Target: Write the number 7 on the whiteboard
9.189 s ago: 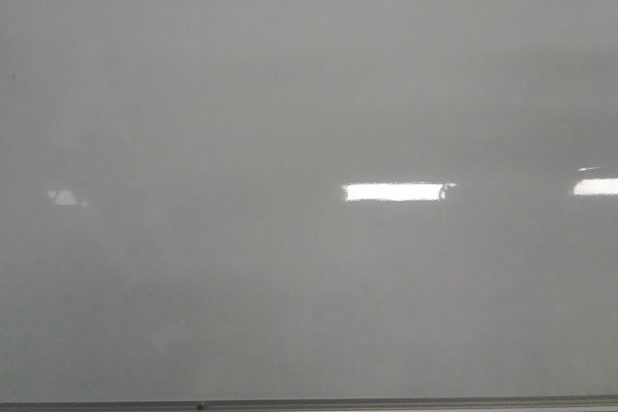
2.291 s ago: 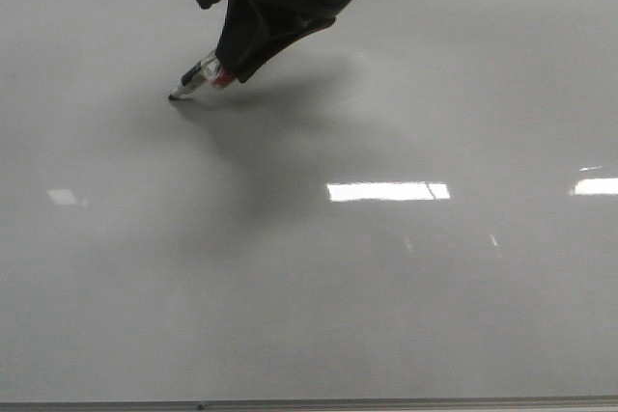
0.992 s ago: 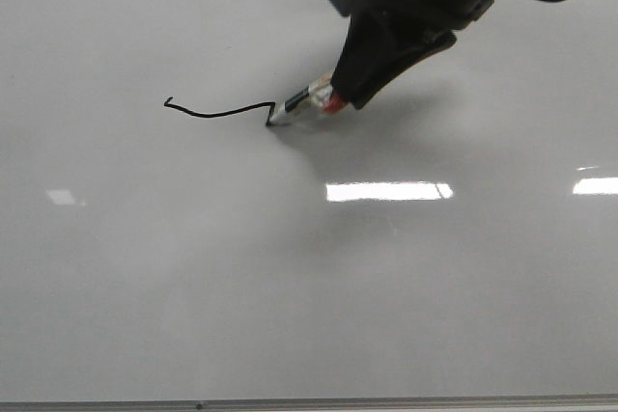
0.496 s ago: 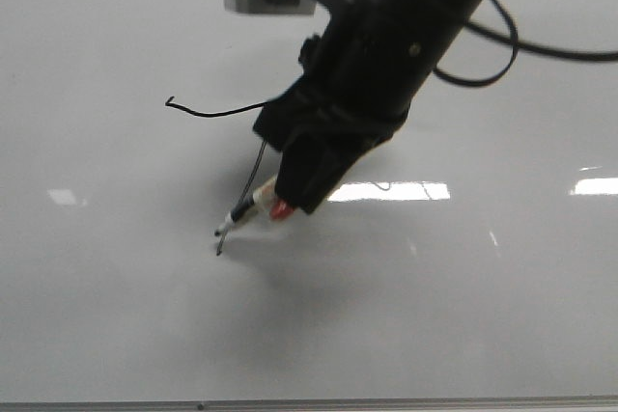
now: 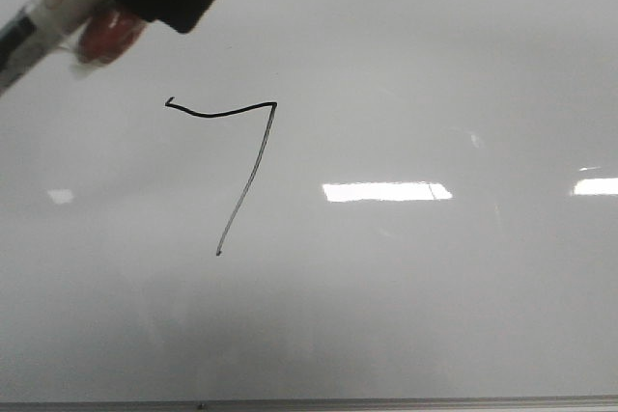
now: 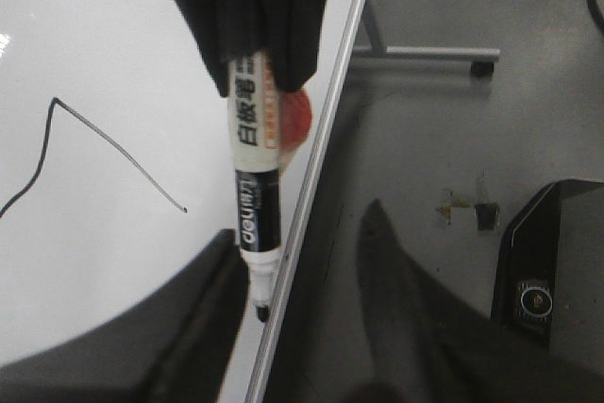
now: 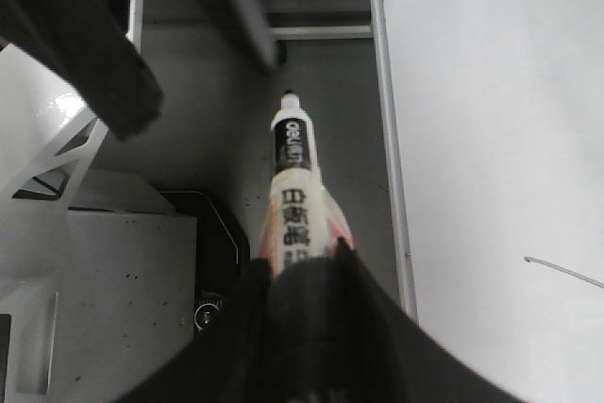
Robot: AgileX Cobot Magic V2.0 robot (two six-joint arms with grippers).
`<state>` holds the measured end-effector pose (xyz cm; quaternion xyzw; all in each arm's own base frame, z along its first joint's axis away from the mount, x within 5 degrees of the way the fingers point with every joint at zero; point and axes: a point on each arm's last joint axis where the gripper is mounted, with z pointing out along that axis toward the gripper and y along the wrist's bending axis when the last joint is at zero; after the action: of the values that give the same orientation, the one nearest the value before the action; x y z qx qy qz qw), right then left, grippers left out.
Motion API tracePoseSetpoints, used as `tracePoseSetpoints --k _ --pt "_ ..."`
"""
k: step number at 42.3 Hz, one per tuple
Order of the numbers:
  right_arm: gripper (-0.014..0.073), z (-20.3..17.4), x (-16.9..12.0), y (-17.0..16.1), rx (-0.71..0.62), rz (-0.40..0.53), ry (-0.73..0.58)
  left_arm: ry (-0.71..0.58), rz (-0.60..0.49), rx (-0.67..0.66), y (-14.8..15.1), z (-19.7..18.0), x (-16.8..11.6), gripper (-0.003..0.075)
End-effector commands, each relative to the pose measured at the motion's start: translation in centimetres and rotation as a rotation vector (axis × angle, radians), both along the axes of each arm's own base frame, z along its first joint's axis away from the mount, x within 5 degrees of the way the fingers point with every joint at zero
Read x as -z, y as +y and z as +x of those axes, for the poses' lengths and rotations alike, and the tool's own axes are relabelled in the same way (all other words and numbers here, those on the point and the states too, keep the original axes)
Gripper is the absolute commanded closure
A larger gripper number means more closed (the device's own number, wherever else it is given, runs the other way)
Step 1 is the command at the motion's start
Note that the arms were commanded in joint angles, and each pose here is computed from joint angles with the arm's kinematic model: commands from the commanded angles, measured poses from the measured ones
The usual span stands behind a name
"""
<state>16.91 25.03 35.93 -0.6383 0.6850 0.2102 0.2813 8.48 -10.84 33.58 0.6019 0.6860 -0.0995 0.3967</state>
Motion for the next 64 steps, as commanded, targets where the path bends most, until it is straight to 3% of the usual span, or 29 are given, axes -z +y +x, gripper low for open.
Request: tracePoseSetpoints --k 1,8,21,27,31,40,42,45,53,60,64 --pt "0.0655 -0.7 -2.4 -0.3 -0.009 0.084 -0.055 -0.053 -0.057 -0.013 -1.0 1.1 -0.9 0.0227" --pt "0.0655 -0.9 -2.5 -0.2 -0.014 0.094 -0.042 -0.057 -0.062 -0.018 -2.0 1.9 -0.6 0.0282" --pt "0.0655 -1.0 -2.5 -0.1 -0.020 0.098 -0.042 -0.034 -0.036 -0.020 -2.8 2.7 0.1 0.0504" --pt "0.0630 -1.0 -2.5 -0.1 -0.019 0.099 -0.043 -0.038 -0.040 -0.021 -2.8 2.7 0.1 0.0659" --pt "0.0504 -1.1 -2.5 -0.1 -0.020 0.097 -0.041 -0.038 -0.040 -0.020 -2.8 2.7 0.1 0.0740" --pt "0.0067 -0.9 -2.7 -0.2 0.003 0.108 -0.040 -0.022 -0.053 -0.026 -2.9 2.7 0.1 0.0741" --pt "0.0025 -0.8 -3.0 -0.6 0.016 0.117 -0.043 -0.016 -0.056 -0.032 -2.9 2.7 0.1 0.0741" --pt "0.0030 -0.7 -3.4 -1.3 0.061 0.131 -0.027 0.006 -0.066 -0.057 -2.8 2.7 0.3 0.0741" --pt "0.0078 -0.2 -4.9 -5.4 0.217 0.182 -0.034 0.053 -0.041 -0.212 -1.2 4.2 1.8 0.0741" --pt "0.0080 -1.1 -3.6 -10.4 0.398 0.224 -0.058 0.084 -0.046 -0.531 2.6 6.7 2.7 0.0741" --pt "0.0132 -2.5 -1.9 -13.8 0.562 0.299 -0.089 0.082 -0.135 -0.787 5.8 8.3 2.4 0.0741"
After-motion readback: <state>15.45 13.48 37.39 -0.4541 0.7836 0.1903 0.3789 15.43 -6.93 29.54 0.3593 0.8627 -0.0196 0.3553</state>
